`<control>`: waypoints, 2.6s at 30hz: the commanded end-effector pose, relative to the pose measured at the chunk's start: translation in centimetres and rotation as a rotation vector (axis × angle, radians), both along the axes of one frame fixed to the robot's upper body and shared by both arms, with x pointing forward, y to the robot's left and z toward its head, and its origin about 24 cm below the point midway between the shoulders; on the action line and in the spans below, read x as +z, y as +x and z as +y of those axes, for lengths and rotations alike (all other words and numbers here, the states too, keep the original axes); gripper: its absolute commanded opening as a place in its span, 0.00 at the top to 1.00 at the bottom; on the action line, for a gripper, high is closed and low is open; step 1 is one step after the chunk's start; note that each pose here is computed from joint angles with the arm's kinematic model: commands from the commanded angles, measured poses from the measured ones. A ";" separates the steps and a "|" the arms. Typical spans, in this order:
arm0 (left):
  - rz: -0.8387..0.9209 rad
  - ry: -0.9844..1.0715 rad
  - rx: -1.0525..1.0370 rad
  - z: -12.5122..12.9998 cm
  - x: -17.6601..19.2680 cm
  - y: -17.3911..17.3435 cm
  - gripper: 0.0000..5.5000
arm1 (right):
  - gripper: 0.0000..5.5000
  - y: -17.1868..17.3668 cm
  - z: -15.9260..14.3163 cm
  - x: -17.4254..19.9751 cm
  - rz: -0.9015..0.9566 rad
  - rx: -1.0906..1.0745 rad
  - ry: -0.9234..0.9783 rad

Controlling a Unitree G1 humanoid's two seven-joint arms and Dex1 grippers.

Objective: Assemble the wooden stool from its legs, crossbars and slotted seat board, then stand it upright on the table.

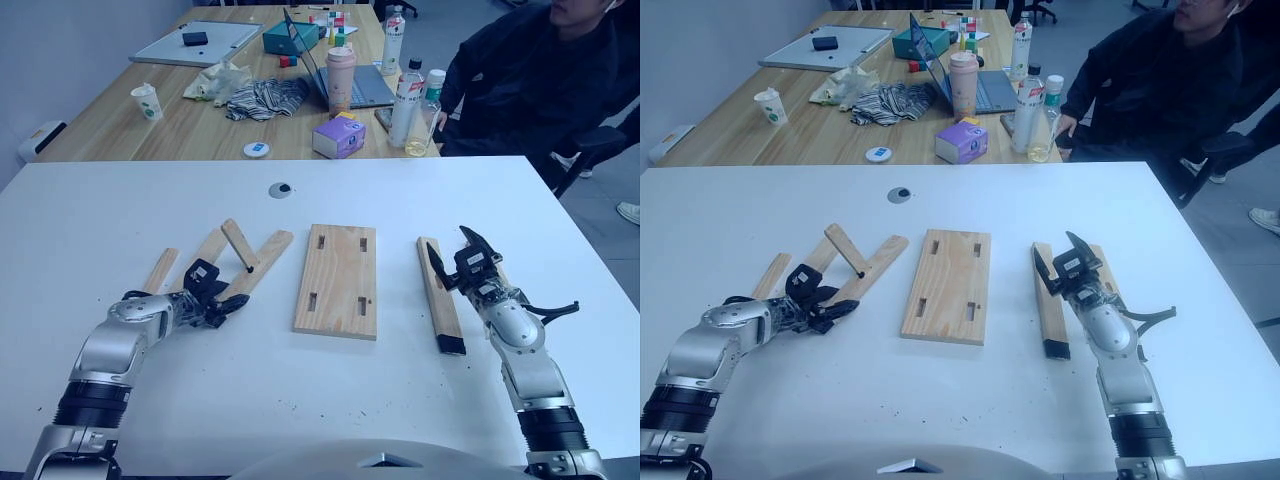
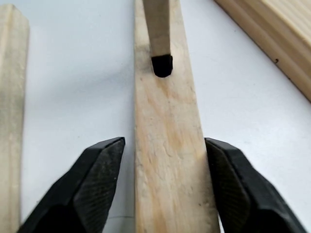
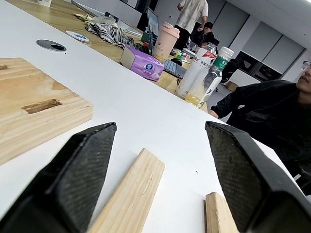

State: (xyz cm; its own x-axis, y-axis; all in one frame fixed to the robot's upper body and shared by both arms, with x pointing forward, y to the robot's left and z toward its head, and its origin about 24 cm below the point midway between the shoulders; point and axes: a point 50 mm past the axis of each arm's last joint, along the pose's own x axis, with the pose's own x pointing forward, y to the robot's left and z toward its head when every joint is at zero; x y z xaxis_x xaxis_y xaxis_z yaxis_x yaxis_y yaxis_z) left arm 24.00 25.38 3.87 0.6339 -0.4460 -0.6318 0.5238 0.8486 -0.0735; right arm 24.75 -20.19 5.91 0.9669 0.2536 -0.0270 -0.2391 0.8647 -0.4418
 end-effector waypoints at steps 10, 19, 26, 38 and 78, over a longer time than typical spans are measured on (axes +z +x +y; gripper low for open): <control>-0.161 -0.100 0.006 -2.4 1.7 2.8 0.63 | 0.38 1.6 -0.8 1.7 -0.057 -0.018 0.013; -0.321 -0.642 -0.141 -7.9 12.9 8.3 0.63 | 0.31 4.9 0.1 9.3 0.102 0.329 0.968; 0.023 -0.952 -0.353 -12.1 12.1 5.2 0.63 | 0.11 3.1 4.8 11.0 0.390 0.850 1.281; 0.095 -1.067 -0.431 -12.8 13.2 4.0 0.63 | 0.02 4.1 6.6 9.1 0.534 0.728 1.383; 0.218 -1.096 -0.392 -12.1 11.9 3.9 0.63 | 0.63 4.0 7.9 8.8 0.626 0.796 1.513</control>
State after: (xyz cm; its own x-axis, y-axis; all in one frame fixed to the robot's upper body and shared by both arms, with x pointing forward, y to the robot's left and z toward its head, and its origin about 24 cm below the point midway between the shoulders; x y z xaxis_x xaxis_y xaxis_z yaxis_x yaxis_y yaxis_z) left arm 27.62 12.92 15.48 0.2392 -0.9605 0.1425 0.6105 0.0347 -0.7913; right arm 28.20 -12.08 14.71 0.5196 0.7641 0.3823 -0.5625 -0.0308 0.8262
